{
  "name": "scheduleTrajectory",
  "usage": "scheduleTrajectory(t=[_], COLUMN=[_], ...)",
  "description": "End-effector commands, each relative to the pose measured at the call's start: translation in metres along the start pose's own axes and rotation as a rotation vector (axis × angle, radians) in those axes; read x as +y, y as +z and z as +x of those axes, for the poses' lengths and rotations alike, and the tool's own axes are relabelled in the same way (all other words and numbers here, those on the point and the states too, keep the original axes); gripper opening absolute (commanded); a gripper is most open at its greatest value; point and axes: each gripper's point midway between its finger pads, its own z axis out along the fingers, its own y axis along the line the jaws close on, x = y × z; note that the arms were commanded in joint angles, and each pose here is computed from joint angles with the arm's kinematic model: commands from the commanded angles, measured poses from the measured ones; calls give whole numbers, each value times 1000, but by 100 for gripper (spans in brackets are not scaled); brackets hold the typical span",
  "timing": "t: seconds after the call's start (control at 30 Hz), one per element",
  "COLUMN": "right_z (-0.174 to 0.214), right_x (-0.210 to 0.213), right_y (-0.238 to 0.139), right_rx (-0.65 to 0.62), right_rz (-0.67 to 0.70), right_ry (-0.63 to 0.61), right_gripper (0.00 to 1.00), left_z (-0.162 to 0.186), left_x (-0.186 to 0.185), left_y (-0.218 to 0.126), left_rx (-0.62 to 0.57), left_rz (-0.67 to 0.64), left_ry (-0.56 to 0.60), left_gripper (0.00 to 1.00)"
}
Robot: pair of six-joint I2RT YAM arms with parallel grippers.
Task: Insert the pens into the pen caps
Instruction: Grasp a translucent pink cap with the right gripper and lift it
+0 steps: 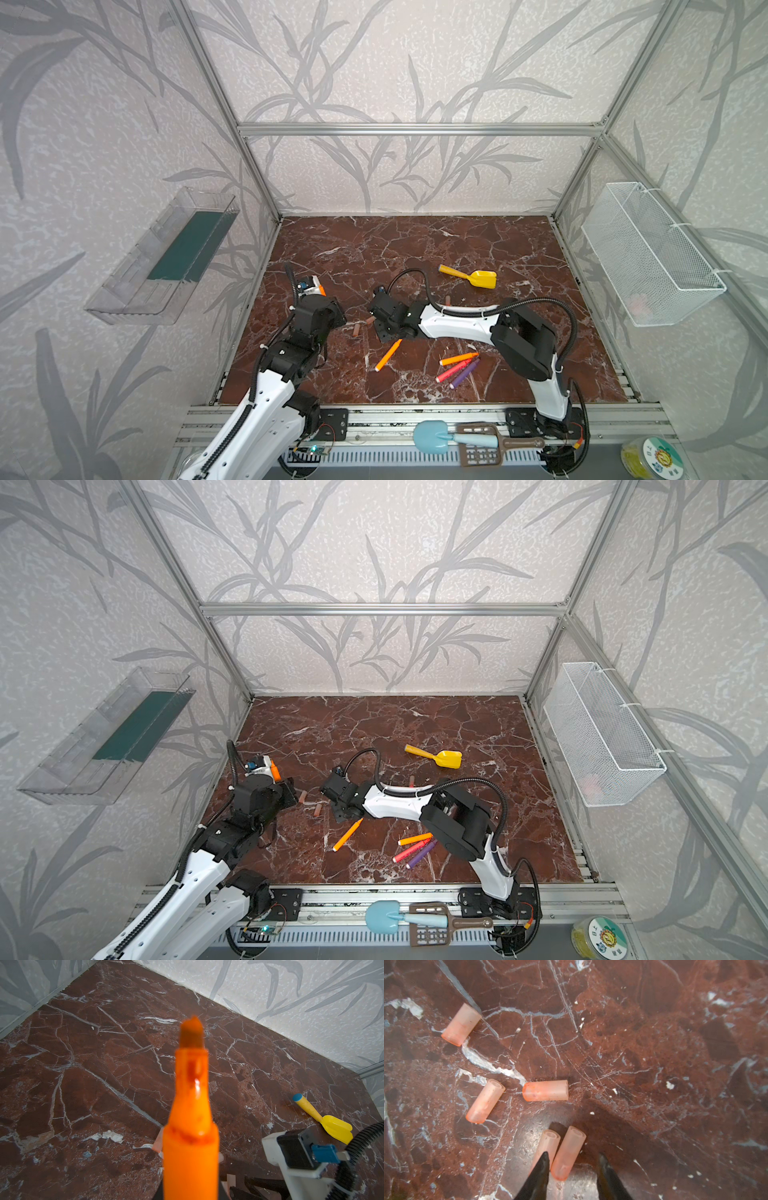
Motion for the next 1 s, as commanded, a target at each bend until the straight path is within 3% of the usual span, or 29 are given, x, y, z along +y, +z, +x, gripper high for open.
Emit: scheduleTrajectory(t=[0.0, 0.27, 0.6, 0.73, 0.97], right_z=[4, 7, 11, 11, 5], right_x=[-3, -12, -16, -17, -26], right_y=[4, 12, 24, 21, -2], right_rx=[31, 41, 72, 65, 11], right_rz=[21, 72, 115, 115, 99], right_ry=[-11, -19, -35, -30, 5], right_gripper=[37, 26, 26, 18, 14], left_z=[0, 0, 1, 0, 1], left_x=[4, 3, 3, 2, 0], left_y=[1, 1, 1, 1, 0], left_rx=[-7, -8, -5, -6, -1], left_rz=[-13, -11, -7, -5, 5], left_ry=[2, -1, 1, 0, 2], left_gripper=[0, 0, 0, 0, 0])
